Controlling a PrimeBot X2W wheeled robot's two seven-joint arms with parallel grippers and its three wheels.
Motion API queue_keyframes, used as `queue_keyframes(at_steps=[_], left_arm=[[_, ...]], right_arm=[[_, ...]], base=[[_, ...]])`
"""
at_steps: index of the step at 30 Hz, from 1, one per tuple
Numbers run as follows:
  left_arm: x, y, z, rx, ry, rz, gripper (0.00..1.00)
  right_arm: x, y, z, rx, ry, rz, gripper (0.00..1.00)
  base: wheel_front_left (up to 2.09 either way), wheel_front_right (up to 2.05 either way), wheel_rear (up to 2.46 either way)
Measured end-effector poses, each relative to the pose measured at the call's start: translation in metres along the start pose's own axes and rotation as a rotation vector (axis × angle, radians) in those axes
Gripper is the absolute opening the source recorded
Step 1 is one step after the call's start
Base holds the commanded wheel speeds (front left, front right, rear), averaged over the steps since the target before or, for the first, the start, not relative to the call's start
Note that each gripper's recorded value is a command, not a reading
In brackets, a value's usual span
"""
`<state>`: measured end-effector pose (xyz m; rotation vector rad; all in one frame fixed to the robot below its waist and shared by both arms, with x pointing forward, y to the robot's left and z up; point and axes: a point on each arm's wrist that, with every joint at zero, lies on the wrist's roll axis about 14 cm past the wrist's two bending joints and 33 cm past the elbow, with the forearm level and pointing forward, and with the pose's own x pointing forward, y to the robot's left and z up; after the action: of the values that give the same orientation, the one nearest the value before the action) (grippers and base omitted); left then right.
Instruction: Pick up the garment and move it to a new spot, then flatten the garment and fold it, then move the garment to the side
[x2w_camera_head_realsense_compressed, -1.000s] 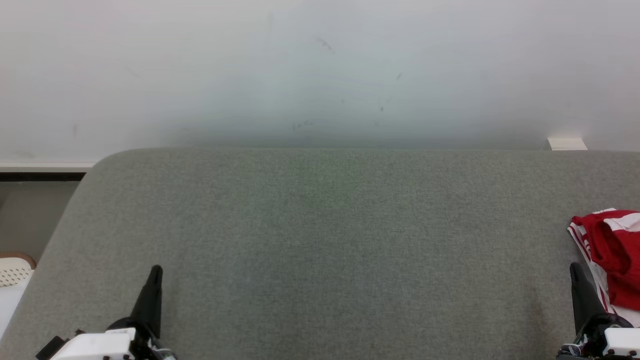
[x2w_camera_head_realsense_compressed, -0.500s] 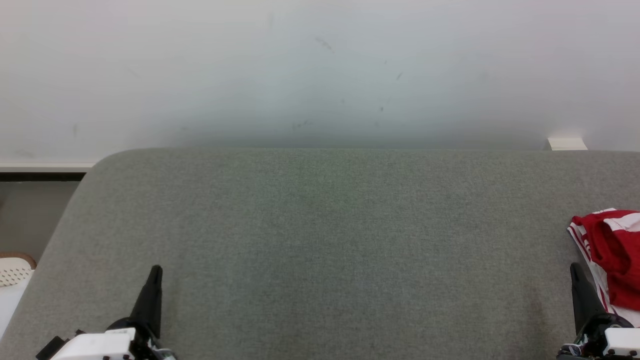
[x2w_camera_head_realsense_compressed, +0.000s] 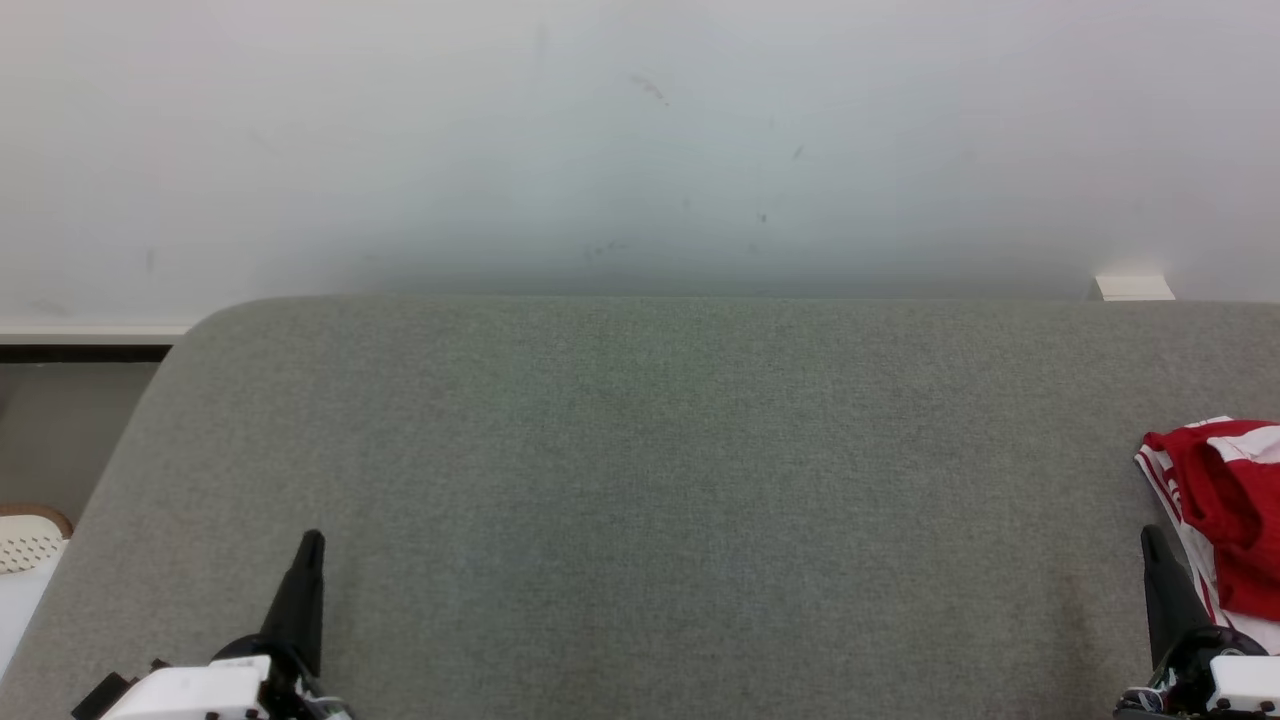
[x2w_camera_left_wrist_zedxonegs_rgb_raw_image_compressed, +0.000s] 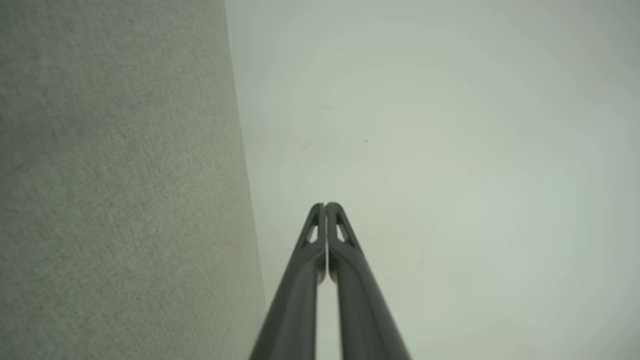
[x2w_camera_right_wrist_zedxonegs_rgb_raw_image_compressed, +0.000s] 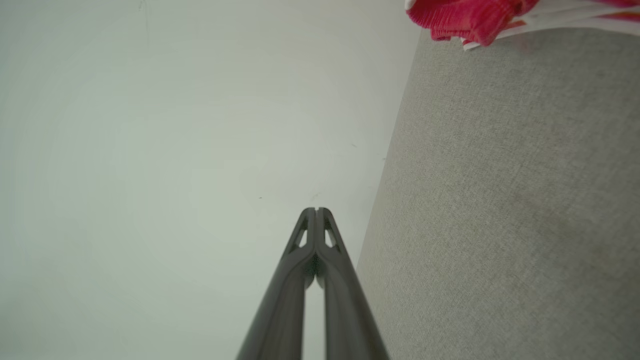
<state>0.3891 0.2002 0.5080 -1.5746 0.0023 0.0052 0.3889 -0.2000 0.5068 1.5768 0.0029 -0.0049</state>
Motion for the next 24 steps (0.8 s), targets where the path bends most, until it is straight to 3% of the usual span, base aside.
queue_keyframes(at_steps=[24], left_arm=[[0.0,-0.0001,-0.0007,-0.003,0.002,0.0,0.0]], right_arm=[[0.0,0.0,0.0002,0.002,-0.002,0.0,0.0]], base=[[0.0,0.0,0.0]])
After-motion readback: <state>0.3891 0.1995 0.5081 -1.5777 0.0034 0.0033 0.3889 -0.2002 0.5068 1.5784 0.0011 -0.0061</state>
